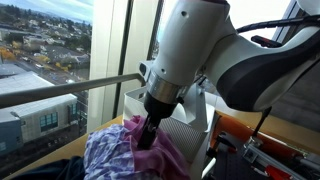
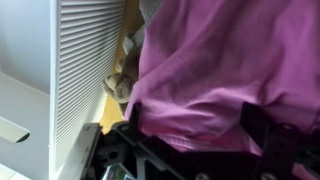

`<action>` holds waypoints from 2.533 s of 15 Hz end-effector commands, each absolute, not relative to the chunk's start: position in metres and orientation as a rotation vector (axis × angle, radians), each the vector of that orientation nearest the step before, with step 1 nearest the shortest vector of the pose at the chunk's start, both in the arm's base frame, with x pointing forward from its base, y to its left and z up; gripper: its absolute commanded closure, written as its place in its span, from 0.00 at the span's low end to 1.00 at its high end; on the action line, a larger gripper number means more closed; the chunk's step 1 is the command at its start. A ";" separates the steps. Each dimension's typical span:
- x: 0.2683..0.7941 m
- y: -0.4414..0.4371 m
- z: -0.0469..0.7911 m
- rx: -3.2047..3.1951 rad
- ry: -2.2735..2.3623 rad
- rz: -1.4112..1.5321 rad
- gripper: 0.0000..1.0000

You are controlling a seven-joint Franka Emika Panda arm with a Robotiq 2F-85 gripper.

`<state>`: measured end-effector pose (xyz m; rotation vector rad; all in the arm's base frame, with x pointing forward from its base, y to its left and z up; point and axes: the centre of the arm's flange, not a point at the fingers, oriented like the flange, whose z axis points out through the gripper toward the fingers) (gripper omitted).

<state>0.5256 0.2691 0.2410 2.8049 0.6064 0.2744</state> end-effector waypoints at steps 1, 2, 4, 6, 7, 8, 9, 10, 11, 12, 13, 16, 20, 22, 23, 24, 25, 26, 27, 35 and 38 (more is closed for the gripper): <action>0.532 0.311 0.210 2.785 0.649 0.122 0.00; 0.529 0.318 0.202 2.790 0.660 0.089 0.00; 0.528 0.326 0.189 2.803 0.674 0.032 0.00; 0.532 0.319 0.174 2.810 0.683 -0.013 0.00; 0.536 0.310 0.164 2.808 0.684 -0.034 0.00; 0.542 0.295 0.151 2.801 0.681 -0.053 0.00; 0.546 0.281 0.141 2.793 0.674 -0.075 0.00; 0.550 0.264 0.128 2.786 0.665 -0.101 0.00; 0.553 0.251 0.119 2.779 0.653 -0.127 0.00; 0.556 0.238 0.111 2.776 0.632 -0.154 0.25; 0.557 0.229 0.105 2.774 0.620 -0.174 0.26; 0.557 0.219 0.107 2.786 0.603 -0.192 0.48; 0.547 0.218 0.118 2.799 0.607 -0.186 0.77; 0.539 0.214 0.123 2.804 0.605 -0.187 0.93; 0.535 0.212 0.126 2.808 0.604 -0.190 0.99; 0.532 0.210 0.131 2.813 0.602 -0.192 1.00; 0.528 0.208 0.137 2.819 0.597 -0.192 1.00; 0.525 0.206 0.144 2.827 0.592 -0.193 1.00; 0.521 0.203 0.157 2.840 0.588 -0.191 1.00; 0.502 0.188 0.316 3.000 0.560 0.035 1.00; 0.506 0.165 0.385 3.062 0.517 0.150 1.00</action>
